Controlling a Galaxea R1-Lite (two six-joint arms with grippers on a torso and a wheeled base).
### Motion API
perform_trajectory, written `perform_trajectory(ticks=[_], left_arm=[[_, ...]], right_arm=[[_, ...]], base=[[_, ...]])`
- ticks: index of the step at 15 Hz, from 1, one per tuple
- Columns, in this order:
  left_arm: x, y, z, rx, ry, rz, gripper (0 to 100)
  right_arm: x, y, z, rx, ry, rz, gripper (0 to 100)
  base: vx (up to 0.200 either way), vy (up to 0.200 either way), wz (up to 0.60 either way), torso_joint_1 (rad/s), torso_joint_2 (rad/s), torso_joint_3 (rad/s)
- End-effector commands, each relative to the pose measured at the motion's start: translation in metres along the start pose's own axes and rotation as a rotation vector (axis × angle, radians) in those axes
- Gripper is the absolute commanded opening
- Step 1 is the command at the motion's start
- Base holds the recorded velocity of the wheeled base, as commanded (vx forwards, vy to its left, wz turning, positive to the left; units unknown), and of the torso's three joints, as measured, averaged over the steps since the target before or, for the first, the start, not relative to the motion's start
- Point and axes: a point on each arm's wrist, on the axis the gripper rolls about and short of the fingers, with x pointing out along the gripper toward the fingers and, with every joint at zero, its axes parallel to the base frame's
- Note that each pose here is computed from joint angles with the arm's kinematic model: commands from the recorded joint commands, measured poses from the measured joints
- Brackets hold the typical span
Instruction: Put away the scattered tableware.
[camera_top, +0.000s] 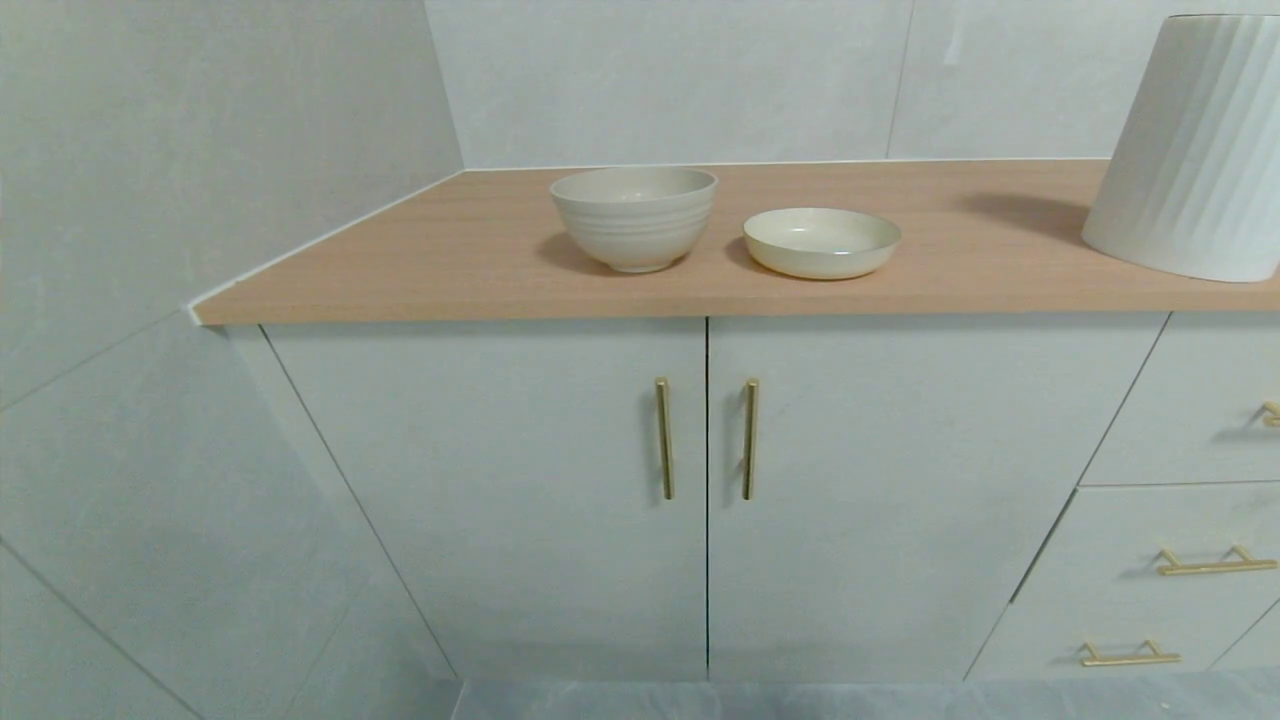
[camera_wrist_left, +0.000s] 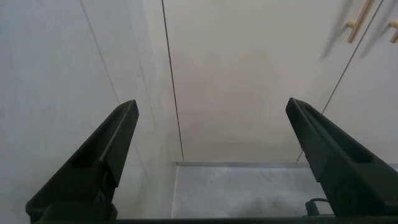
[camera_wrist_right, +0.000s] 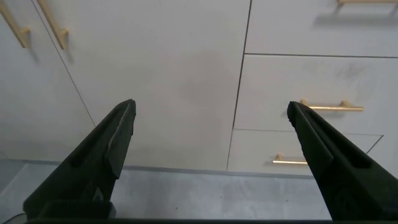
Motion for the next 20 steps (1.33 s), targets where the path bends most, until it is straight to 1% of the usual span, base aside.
perform_trajectory(ticks=[1,2,3,4,6,7,8,9,10,11,12,13,14,16,17,19,20], left_arm=[[0.000,0.000,0.000,0.000,0.001,0.000,100],[0.000,0.000,0.000,0.002,0.001,0.000,100],[0.000,0.000,0.000,0.002,0.001,0.000,100],[0.000,0.000,0.000,0.002,0.001,0.000,100],[0.000,0.000,0.000,0.002,0.001,0.000,100],[0.000,0.000,0.000,0.002,0.001,0.000,100],[0.000,0.000,0.000,0.002,0.001,0.000,100],[0.000,0.000,0.000,0.003,0.001,0.000,100],[0.000,0.000,0.000,0.003,0.001,0.000,100],[0.000,0.000,0.000,0.005,0.001,0.000,100],[0.000,0.000,0.000,0.005,0.001,0.000,100],[0.000,0.000,0.000,0.003,0.001,0.000,100],[0.000,0.000,0.000,0.003,0.001,-0.001,100],[0.000,0.000,0.000,0.003,0.001,0.000,100],[0.000,0.000,0.000,0.003,0.001,-0.001,100],[0.000,0.000,0.000,0.003,0.001,-0.001,100],[0.000,0.000,0.000,0.003,0.001,-0.001,100]], right_arm=[[0.000,0.000,0.002,0.000,-0.011,0.003,100],[-0.008,0.000,0.035,0.035,-0.098,0.059,100],[-0.007,0.001,0.053,0.091,-0.077,0.150,100],[-0.003,0.002,0.057,0.093,-0.036,0.205,100],[0.032,0.005,0.075,0.120,0.188,0.396,100],[0.053,0.007,0.088,0.119,0.266,0.438,100],[0.075,0.008,0.099,0.117,0.334,0.454,100],[0.099,0.013,0.107,0.122,0.406,0.495,100],[0.123,0.021,0.114,0.115,0.456,0.553,100],[0.144,0.032,0.116,0.106,0.495,0.607,100],[0.157,0.040,0.117,0.097,0.505,0.644,100],[0.184,0.058,0.117,0.088,0.507,0.707,100],[0.214,0.076,0.109,0.080,0.498,0.740,100],[0.264,0.104,0.091,0.076,0.456,0.774,100],[0.281,0.117,0.087,0.086,0.474,0.791,100],[0.299,0.139,0.084,0.118,0.494,0.824,100],[0.308,0.153,0.085,0.131,0.489,0.850,100]], base=[[0.000,0.000,0.00,0.000,0.00,0.000],[0.000,0.000,0.00,0.000,0.00,0.000],[0.000,0.000,0.00,0.000,0.00,0.000],[0.000,0.000,0.00,0.000,0.00,0.000],[0.000,0.000,0.00,0.000,0.00,0.000],[0.000,0.000,0.00,0.000,0.00,0.000],[0.000,0.000,0.00,0.000,0.00,0.000],[0.000,0.000,0.00,0.000,0.00,0.000],[0.000,0.000,0.00,0.000,0.00,0.000],[0.000,0.000,0.00,0.000,0.00,0.000],[0.000,0.000,0.00,0.000,0.00,0.000],[0.000,0.000,0.00,0.000,0.00,0.000],[0.000,0.000,0.00,0.000,0.00,0.000],[0.000,0.000,0.00,0.000,0.00,0.000],[0.000,0.000,0.00,0.000,0.00,0.000],[0.000,0.000,0.00,0.000,0.00,0.000],[0.000,0.000,0.00,0.000,0.00,0.000]])
